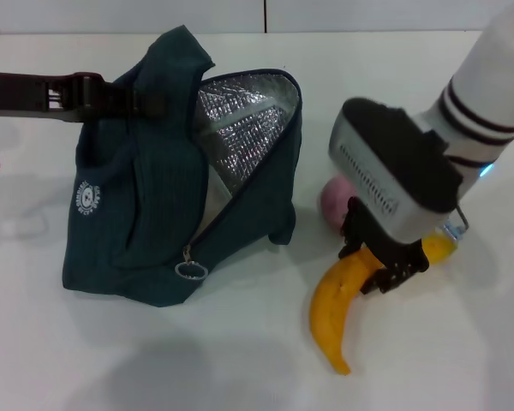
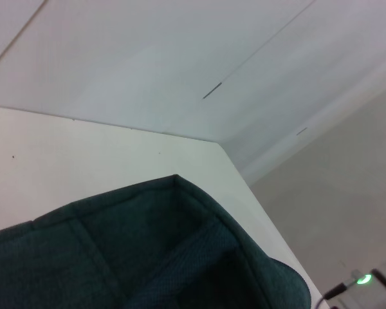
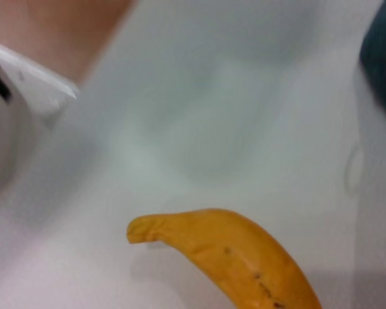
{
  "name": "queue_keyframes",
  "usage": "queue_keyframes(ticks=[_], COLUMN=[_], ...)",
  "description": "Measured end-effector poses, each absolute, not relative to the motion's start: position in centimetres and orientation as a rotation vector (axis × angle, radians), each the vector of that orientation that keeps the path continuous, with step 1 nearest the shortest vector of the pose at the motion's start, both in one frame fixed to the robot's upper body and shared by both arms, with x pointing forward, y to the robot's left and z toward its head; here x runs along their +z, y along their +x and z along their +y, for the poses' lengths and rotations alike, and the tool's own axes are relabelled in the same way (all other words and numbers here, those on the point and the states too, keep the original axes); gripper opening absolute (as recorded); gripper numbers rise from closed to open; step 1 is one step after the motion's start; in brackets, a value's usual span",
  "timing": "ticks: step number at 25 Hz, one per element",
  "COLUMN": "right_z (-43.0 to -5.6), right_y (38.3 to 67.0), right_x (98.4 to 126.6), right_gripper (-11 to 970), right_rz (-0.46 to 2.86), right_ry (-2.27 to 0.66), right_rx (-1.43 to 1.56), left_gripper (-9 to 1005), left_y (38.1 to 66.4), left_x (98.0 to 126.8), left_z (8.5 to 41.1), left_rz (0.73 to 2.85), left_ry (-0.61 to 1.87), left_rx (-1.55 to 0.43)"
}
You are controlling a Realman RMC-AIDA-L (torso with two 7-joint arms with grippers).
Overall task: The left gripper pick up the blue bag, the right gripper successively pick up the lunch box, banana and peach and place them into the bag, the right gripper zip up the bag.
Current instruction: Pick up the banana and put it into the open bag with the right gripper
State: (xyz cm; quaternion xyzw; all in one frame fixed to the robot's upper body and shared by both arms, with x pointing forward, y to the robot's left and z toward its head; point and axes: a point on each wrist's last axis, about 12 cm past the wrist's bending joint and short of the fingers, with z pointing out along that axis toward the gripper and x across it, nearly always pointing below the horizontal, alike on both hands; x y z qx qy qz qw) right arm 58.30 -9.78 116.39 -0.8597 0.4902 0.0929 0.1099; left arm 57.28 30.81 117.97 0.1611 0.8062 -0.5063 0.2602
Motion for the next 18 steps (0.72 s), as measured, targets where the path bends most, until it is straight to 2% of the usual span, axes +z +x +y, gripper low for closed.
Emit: queue_keyframes(ticks=[8, 13, 18], right_z=[-11.5, -13.6, -16.0], right_y=[57.5, 58.2, 59.8], right_x=[121.5, 124.4, 125.5], right_gripper=[430, 430, 429], right_rz=[1.453, 1.563, 1.693], right_ry=[-2.401, -2.082, -1.722], right_rx=[0.689, 0.940, 1.007], left_gripper=[34, 34, 34], left_y=[57.1, 57.0, 56.9], left_x=[117.7, 117.5, 117.4], left_z=[30.9, 31.1, 31.2], left_rz=[2.188, 2.194, 2.194], left_ry=[0.426, 0.415, 0.414], left_rx=[-1.376, -1.383, -1.380])
